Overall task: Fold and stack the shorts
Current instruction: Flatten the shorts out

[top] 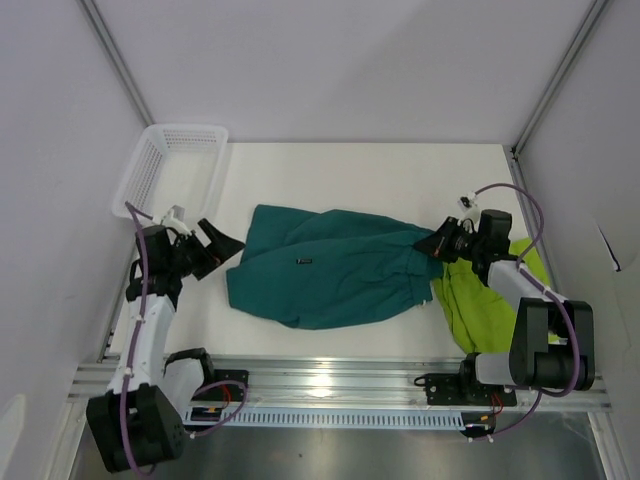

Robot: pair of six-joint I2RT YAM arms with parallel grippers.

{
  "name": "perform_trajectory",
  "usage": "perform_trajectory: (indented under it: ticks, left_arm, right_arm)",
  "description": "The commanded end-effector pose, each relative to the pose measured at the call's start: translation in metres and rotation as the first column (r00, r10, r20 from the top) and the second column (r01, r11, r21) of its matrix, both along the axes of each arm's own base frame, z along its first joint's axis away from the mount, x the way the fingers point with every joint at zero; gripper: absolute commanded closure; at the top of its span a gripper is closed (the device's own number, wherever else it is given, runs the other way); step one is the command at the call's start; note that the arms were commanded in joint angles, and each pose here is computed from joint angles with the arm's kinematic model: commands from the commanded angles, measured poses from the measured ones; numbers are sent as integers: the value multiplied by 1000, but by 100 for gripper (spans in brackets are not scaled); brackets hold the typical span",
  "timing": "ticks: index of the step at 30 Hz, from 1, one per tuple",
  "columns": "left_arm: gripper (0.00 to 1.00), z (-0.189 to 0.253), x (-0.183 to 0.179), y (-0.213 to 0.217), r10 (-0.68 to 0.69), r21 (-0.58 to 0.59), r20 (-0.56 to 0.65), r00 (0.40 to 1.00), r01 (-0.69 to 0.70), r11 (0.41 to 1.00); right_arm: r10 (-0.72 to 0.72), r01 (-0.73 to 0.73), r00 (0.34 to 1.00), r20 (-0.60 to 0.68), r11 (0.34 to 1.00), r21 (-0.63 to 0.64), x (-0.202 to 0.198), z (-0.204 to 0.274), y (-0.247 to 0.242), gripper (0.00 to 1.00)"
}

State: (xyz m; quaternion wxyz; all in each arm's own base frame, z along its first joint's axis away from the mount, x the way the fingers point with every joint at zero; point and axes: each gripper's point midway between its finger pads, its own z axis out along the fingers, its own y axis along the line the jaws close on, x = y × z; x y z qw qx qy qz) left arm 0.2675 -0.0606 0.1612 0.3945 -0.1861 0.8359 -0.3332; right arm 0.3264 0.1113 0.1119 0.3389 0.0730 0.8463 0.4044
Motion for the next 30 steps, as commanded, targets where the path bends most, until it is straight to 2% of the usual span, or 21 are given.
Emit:
perform_trajectory:
  ticks: [1, 5, 9, 15, 20, 25, 30]
  left_arm:
    - [5, -13, 20, 9, 75, 37, -24, 997, -74, 997]
    - [5, -40, 28, 17, 138, 52, -82, 987, -134, 990]
    - [7, -53, 36, 8, 112, -29, -102, 989, -115, 993]
    - [9, -72, 38, 10, 121, -20, -155, 980, -125, 992]
    - [18, -69, 39, -1, 75, -91, -155, 985, -90, 992]
    - [25, -60, 38, -2, 57, -76, -139, 989, -68, 995]
    - [34, -57, 30, -14, -8, -135, -137, 991, -10, 991]
  right_arm:
    - [-57, 64, 995, 83, 994, -86, 9, 3, -16, 93]
    - [-117, 124, 991, 68, 985, -122, 9, -8, -27, 94]
    - [-124, 128, 991, 41, 986, -110, 7, -17, -28, 94]
    - [-114, 118, 993, 39, 989, -93, 6, -17, -26, 93]
    - [-105, 108, 994, 33, 991, -83, 5, -18, -24, 93]
    - [-101, 102, 995, 23, 992, -76, 6, -20, -23, 94]
    - [-95, 96, 995, 16, 993, -71, 5, -21, -22, 93]
